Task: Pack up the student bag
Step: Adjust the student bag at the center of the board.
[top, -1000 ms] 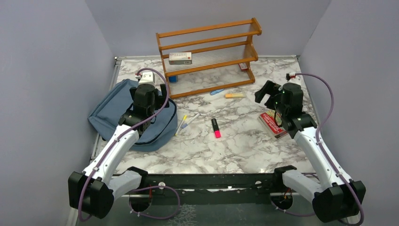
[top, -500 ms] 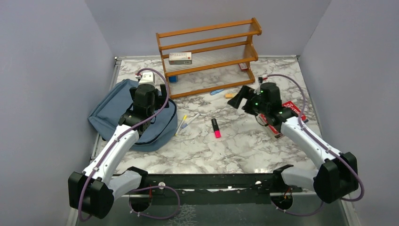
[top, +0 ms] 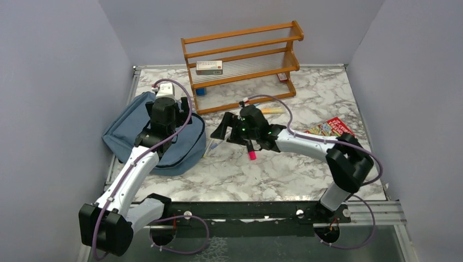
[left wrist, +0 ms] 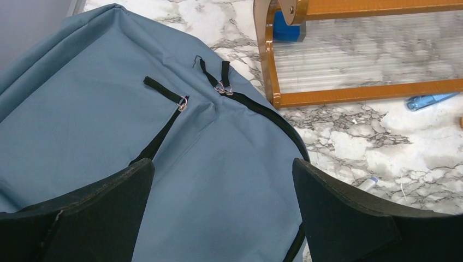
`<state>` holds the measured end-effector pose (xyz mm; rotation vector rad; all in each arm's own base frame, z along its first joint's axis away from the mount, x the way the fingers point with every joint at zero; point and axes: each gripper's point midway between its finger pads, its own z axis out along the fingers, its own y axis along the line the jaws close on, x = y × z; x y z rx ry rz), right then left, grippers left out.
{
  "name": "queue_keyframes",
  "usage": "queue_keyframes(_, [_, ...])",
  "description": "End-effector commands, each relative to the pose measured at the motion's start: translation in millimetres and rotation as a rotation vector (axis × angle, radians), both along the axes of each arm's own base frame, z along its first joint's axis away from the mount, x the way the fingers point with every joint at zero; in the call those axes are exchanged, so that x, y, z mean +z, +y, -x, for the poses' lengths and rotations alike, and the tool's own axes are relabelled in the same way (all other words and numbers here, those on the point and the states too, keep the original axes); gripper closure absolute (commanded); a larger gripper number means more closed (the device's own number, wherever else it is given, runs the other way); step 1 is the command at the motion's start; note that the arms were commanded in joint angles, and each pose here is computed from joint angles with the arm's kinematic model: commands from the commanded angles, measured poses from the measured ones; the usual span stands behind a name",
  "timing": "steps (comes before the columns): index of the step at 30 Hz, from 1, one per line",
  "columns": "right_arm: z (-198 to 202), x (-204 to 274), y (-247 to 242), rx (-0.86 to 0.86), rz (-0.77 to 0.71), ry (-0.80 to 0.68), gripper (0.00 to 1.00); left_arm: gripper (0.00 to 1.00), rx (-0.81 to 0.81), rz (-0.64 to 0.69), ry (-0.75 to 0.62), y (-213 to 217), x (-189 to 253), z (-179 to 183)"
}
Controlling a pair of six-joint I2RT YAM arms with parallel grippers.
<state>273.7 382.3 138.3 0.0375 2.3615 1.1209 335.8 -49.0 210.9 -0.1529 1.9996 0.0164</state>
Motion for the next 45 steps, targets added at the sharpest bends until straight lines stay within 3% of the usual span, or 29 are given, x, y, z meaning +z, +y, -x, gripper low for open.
queue_keyframes(1, [-8, 13, 43, -0.020, -0.106, -0.007, 0.10, 0.03, -0.003, 0.016, 0.002, 1, -1, 4])
queue_keyframes(11, [-15, -12, 91, 0.024, -0.105, 0.028, 0.17, 0.03, -0.011, 0.037, 0.011, 1, -4, 3])
queue_keyframes(22, [-17, -59, 114, 0.076, 0.001, 0.072, 0.25, 0.04, -0.010, 0.051, 0.017, 3, -6, 1])
queue_keyframes(26, [-14, -64, 118, 0.105, 0.004, 0.072, 0.43, 0.04, -0.013, 0.055, 0.016, 3, -6, 1])
queue_keyframes(30, [-16, -40, 128, 0.158, -0.020, -0.023, 0.63, 0.04, -0.008, 0.055, 0.017, 4, -6, 1])
queue_keyframes(35, [-19, 8, 138, 0.246, -0.046, -0.171, 0.99, 0.07, 0.011, 0.058, 0.004, 8, -2, 1])
queue_keyframes(45, [21, 62, 109, 0.441, -0.023, -0.264, 0.99, 0.03, 0.067, 0.074, -0.082, 20, 38, 8])
